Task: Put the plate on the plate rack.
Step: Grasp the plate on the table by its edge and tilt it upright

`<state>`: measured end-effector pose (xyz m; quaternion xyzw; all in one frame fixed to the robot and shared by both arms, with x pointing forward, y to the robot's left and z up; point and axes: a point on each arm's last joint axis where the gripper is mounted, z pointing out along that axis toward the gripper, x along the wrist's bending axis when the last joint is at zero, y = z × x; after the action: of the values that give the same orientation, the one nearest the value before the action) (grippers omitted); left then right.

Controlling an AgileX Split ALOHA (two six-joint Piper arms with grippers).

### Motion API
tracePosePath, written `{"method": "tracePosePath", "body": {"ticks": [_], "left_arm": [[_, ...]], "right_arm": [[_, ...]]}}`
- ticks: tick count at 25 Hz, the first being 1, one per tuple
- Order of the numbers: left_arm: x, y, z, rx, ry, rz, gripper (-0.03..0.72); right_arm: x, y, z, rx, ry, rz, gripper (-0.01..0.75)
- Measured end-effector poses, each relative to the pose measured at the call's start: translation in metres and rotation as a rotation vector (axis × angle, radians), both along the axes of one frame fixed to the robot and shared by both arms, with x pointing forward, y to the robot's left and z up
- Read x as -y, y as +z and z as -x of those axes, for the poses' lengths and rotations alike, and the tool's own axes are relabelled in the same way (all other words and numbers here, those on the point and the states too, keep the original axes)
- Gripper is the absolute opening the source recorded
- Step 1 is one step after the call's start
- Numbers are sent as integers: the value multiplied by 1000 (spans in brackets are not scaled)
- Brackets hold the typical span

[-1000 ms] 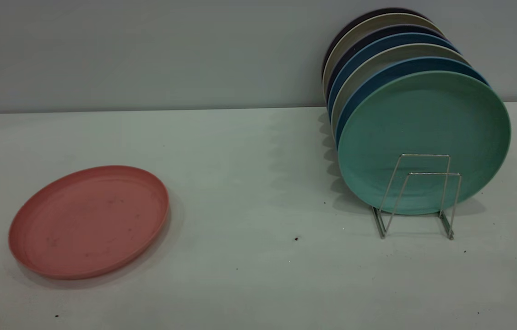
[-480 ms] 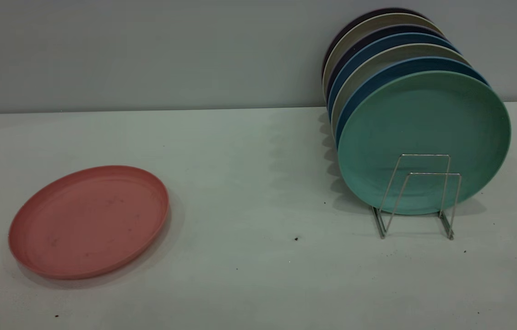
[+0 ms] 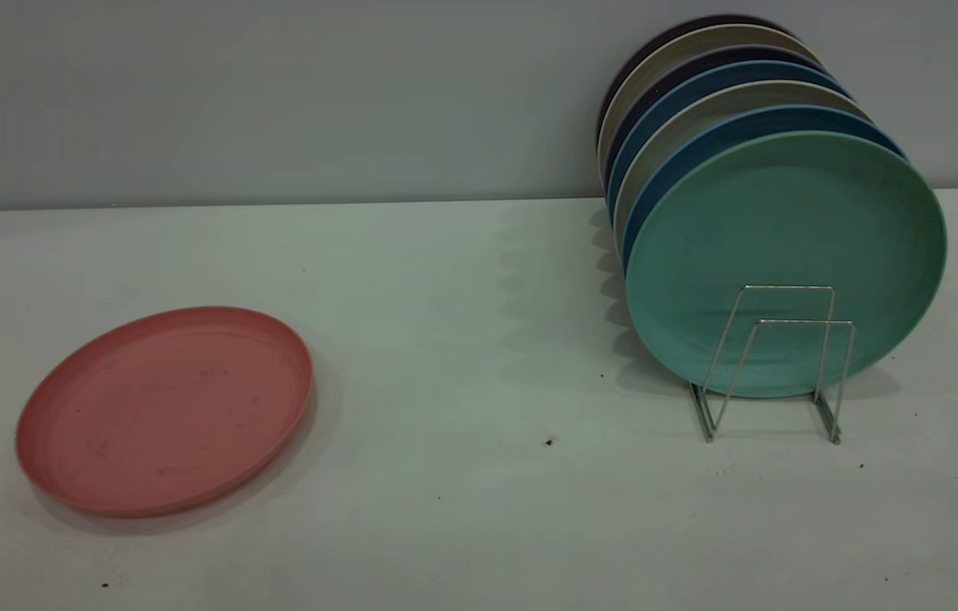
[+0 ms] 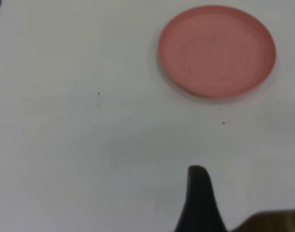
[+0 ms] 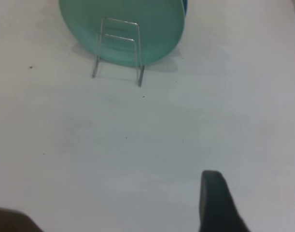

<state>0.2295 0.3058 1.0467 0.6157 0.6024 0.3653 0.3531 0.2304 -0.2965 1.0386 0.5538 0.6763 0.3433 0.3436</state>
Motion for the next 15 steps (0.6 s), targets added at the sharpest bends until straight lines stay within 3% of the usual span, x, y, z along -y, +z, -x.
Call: {"method": "tracePosePath", "body": {"ticks": [6,10,15], "left_arm": [[0,11,-12,64,28,57,565],[2,13,-42,-47,54,94,565],[4,12,-91,-216,62,86,565]], "right_arm": [[0,3,0,14,1,0,413],[-4,13,-6,47,31,-22,414],[-15,19,-35,-34,123,-63,449]]}}
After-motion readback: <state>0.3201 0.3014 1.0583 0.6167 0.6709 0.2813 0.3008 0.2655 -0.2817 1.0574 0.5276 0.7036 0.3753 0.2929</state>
